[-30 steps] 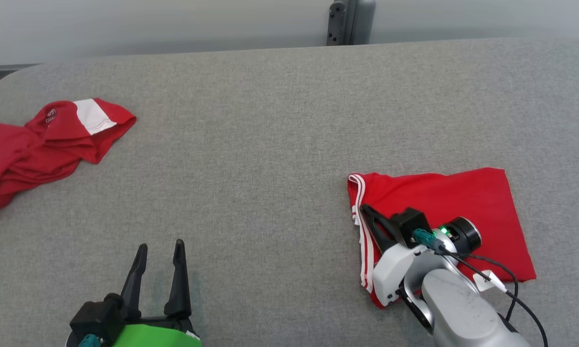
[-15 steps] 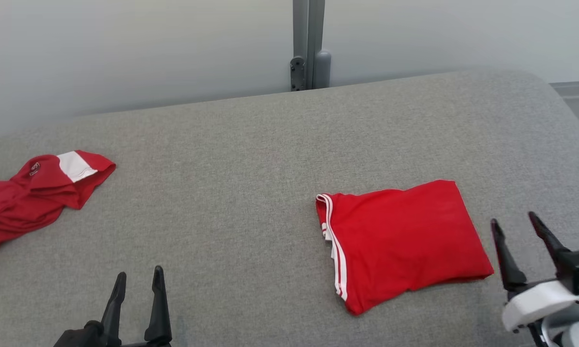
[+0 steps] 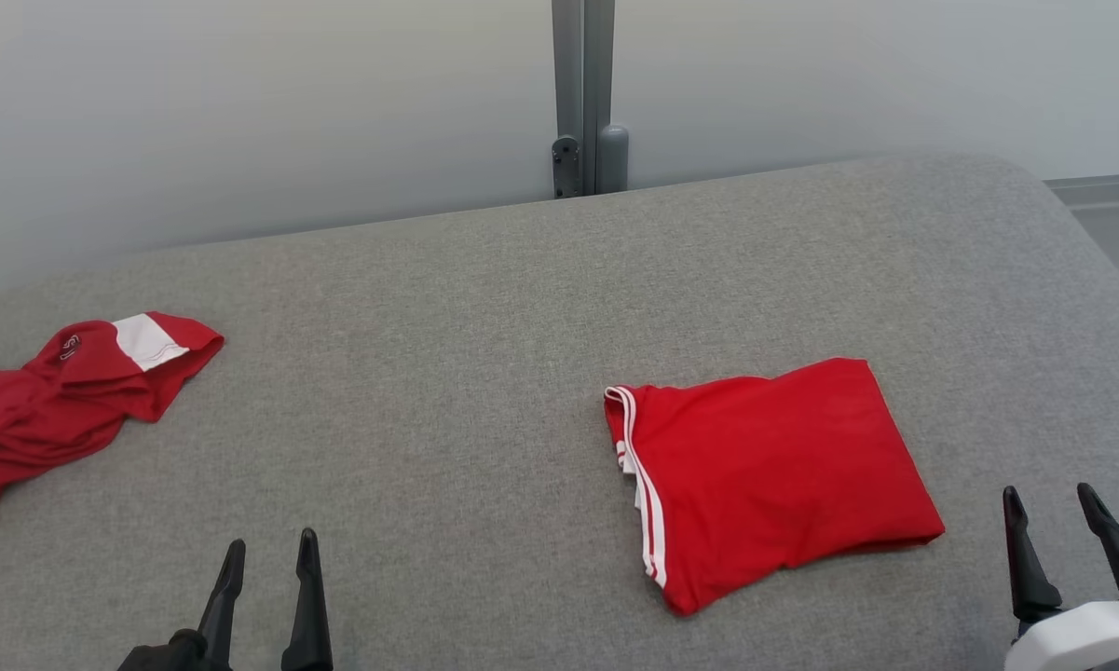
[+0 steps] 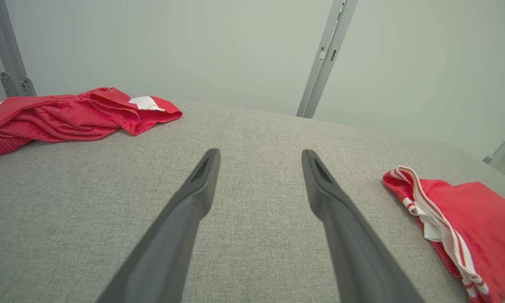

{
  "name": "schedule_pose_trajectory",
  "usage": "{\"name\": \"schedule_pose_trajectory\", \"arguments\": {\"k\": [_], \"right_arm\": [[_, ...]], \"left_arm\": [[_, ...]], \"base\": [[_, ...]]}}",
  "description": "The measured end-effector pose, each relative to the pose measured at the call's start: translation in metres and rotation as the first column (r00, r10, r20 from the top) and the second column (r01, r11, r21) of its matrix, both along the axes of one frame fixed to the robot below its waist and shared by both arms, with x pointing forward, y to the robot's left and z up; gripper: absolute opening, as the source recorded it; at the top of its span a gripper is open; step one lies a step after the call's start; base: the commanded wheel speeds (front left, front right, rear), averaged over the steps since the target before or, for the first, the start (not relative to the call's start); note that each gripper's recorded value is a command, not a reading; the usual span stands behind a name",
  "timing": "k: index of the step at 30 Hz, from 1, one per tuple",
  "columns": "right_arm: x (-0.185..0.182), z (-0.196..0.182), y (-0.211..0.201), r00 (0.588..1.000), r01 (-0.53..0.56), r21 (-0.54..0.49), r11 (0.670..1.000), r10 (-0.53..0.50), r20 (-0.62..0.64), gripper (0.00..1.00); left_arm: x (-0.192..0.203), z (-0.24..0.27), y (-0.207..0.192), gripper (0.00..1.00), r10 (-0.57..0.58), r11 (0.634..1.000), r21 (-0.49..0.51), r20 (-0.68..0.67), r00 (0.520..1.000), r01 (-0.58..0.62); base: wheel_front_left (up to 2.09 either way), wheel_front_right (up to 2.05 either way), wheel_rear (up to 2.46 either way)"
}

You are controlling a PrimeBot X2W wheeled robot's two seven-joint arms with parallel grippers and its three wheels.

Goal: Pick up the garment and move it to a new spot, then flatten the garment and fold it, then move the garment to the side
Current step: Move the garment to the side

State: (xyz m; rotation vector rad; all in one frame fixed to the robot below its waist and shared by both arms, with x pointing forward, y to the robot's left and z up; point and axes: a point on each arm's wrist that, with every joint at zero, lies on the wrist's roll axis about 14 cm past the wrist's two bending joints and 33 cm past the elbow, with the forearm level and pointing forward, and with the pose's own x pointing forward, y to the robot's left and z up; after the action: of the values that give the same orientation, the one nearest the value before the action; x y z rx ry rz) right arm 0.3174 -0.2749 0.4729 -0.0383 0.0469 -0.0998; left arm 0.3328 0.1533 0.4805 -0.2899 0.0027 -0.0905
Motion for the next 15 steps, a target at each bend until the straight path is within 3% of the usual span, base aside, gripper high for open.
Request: {"name": "schedule_pose_trajectory", "arguments": {"k": [3,8,12,15], "right_arm": [[0.013,-0.005,0.018,0.999,-0.048,0.068,0.997,0.048,-0.005,1.00],[0.053,-0.014,0.030,0.982,-0.099,0.190,0.977,0.126,-0.140,1.00],[0.084,-0.031,0.042,0.927,-0.114,0.258,0.959,0.196,-0.320,1.00],[0.092,-0.058,0.048,0.860,-0.096,0.289,0.952,0.226,-0.458,1.00]], "left_arm": [[-0.001,-0.003,0.002,1.00,0.005,1.000,0.004,-0.008,1.000,-0.005],[0.002,-0.006,0.000,1.00,0.000,1.000,0.005,-0.020,1.000,0.000],[0.015,-0.010,-0.005,1.00,-0.017,1.000,0.006,-0.031,0.999,0.018],[0.023,-0.017,-0.009,1.00,-0.031,0.999,0.004,-0.050,0.998,0.031]], "base": [[0.00,0.00,0.00],[0.00,0.00,0.00],[0.00,0.00,0.00],[0.00,0.00,0.00]]}}
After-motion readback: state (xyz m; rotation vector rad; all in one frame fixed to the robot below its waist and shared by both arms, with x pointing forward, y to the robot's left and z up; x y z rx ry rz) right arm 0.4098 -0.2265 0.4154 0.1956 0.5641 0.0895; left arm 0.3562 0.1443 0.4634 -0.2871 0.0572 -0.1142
